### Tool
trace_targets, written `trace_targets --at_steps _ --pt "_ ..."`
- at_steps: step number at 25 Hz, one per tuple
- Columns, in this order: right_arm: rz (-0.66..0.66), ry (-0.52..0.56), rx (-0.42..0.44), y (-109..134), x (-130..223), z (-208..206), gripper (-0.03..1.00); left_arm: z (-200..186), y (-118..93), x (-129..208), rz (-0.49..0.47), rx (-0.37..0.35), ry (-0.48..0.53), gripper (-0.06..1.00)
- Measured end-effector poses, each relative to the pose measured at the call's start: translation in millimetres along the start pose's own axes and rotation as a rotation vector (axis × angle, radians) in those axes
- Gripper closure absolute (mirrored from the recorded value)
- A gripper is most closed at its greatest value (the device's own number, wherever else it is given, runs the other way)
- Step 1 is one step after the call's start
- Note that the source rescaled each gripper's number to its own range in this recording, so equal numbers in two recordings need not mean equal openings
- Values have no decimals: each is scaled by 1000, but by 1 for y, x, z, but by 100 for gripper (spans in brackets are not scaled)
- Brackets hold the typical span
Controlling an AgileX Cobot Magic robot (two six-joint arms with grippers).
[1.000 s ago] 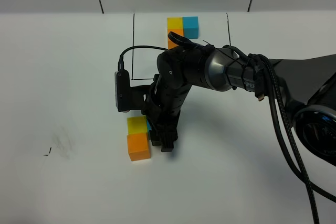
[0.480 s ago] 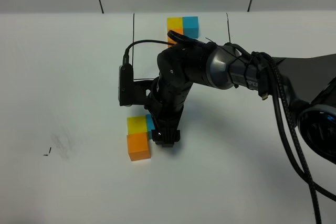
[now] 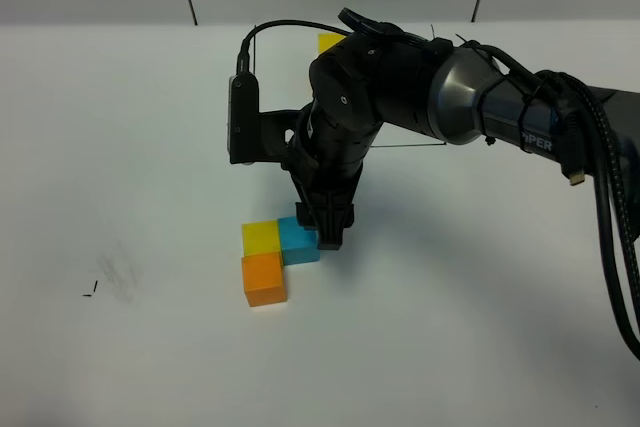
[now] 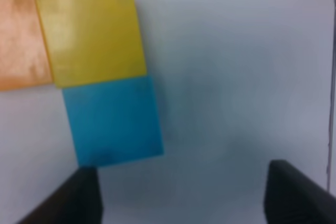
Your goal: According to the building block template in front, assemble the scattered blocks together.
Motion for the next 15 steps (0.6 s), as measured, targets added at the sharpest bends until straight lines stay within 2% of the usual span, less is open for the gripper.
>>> trace_targets --at_steps 4,5,7,10,13,15 --pt "15 44 -17 2 5 -1 74 0 0 0 0 0 0 94" --pt "17 47 -19 2 6 -1 84 0 0 0 0 0 0 94" --pt "17 50 -22 3 6 -1 92 0 0 0 0 0 0 94" --pt "56 49 -23 3 6 -1 96 0 0 0 0 0 0 94" --pt "225 49 -21 1 8 -1 96 0 0 0 0 0 0 94" --pt "436 41 -30 -2 10 -1 97 0 0 0 0 0 0 94"
Point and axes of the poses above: a point on each arm's last joint axis where the gripper is mounted, z pointing out along that axis toward the gripper, y along the wrist's bending axis when the last joint is at zero, x = y × z, the point moved 3 cm from there along z, pointing out along that axis toward the gripper, and after that the axes turned 6 degrees about z, right-handed, at the moved point
